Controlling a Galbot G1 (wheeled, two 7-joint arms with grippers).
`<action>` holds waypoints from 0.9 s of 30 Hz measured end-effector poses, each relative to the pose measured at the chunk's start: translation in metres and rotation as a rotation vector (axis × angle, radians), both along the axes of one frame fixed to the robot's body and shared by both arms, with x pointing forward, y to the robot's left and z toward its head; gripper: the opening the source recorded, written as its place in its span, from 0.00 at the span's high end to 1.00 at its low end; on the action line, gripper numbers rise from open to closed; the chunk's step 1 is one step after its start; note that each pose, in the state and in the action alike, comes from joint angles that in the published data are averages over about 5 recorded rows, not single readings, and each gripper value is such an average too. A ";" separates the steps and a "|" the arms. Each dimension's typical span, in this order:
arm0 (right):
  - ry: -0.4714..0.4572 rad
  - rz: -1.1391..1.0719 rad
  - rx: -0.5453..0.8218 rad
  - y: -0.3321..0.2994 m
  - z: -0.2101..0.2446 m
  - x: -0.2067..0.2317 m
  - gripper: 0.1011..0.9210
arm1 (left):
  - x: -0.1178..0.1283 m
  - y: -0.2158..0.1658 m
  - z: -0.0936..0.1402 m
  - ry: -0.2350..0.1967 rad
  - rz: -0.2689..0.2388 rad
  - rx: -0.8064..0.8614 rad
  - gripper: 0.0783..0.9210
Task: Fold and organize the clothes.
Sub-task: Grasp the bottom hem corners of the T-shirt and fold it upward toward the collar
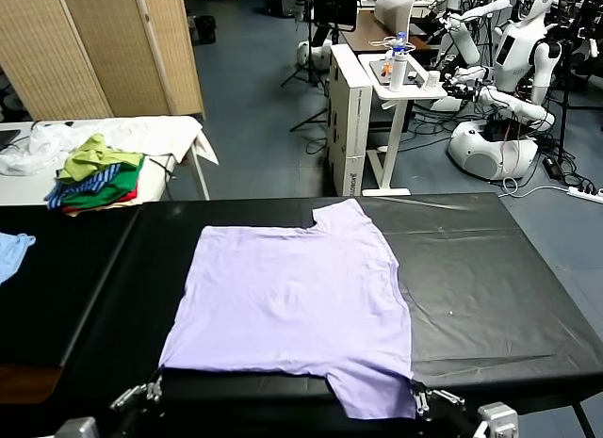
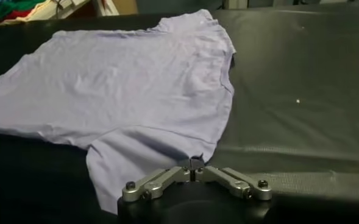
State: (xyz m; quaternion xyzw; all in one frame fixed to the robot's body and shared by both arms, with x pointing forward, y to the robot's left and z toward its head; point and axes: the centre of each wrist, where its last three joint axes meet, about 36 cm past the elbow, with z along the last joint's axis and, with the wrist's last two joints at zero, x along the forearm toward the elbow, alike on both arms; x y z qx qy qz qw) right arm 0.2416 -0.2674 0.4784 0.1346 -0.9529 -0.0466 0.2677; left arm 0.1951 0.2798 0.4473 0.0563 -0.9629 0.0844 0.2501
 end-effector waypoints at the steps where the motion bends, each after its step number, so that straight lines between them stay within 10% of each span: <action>1: -0.010 0.000 0.002 -0.001 -0.002 0.004 0.95 | 0.001 0.000 -0.002 -0.013 0.001 0.002 0.92; 17: -0.108 -0.034 -0.009 -0.010 -0.038 0.107 0.95 | 0.066 0.004 -0.026 -0.179 -0.007 0.057 0.92; 27: -0.115 -0.012 -0.033 0.002 -0.051 0.147 0.95 | 0.093 0.010 -0.033 -0.202 -0.058 0.115 0.92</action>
